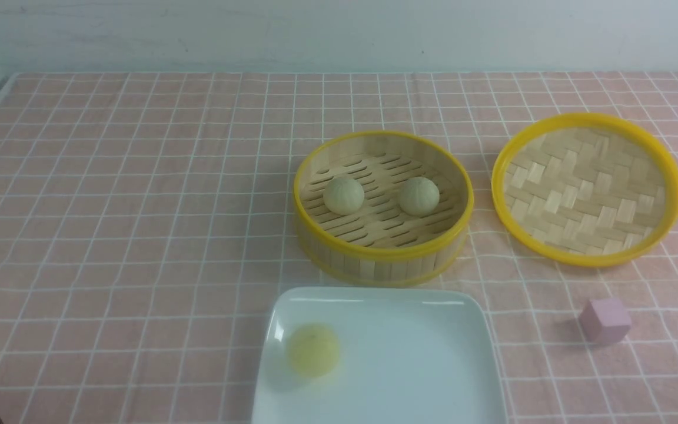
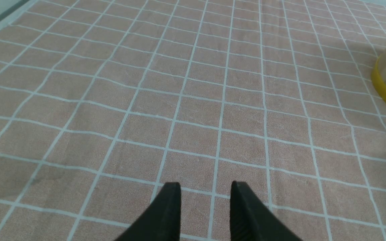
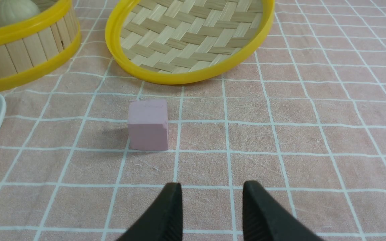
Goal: Put the steamed buns into the plate on the pink tablecloth.
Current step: 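Reach toward a bun in the bamboo steamer with the right gripper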
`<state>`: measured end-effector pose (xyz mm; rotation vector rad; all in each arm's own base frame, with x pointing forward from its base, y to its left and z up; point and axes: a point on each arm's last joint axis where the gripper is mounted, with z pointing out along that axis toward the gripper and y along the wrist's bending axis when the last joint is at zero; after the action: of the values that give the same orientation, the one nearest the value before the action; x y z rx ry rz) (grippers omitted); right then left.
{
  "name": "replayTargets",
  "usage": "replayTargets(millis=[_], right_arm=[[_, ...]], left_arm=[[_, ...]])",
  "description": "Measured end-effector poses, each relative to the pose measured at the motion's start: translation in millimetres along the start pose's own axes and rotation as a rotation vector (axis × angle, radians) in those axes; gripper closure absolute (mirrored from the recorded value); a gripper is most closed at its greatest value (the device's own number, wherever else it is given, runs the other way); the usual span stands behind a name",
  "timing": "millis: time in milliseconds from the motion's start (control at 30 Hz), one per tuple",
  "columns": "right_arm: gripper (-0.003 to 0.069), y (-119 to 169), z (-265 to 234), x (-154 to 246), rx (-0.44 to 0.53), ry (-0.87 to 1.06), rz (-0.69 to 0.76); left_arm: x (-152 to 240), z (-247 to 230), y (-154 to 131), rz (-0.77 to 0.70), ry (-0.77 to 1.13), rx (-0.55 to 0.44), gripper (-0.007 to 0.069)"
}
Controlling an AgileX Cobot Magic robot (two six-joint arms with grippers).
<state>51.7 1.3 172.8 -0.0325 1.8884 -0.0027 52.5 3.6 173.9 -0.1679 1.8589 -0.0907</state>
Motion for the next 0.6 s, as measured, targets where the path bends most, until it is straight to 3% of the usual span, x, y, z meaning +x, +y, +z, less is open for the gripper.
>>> replayTargets(millis=[167,233,433,533,600], right_arm=[[0.0419,-0.4,0.0,-0.3,0.004,-0.003,-0.009],[0.0419,0.0,0.1,-1.0,0.0,-0.014,0.025],[0.0419,14.0,-0.1,-3.1,-0.17,0.009,0.824],[0.0419,18.3,-0.7,-3.5,-0.219,0.041,1.019],[0.0419,19.8,-1.0,-3.5,-0.235,0.056,1.069]], left_arm=[[-0.3,0.0,-0.2,-0.011,-0.003,0.002,0.0385],[0.0,0.1,-1.7,-0.099,-0.002,0.019,0.0385],[1.4,-0.9,-15.1,-0.864,0.078,0.155,0.0385],[1.6,-1.2,-18.5,-1.066,0.113,0.186,0.0385],[1.8,-1.3,-19.3,-1.122,0.123,0.193,0.0385]])
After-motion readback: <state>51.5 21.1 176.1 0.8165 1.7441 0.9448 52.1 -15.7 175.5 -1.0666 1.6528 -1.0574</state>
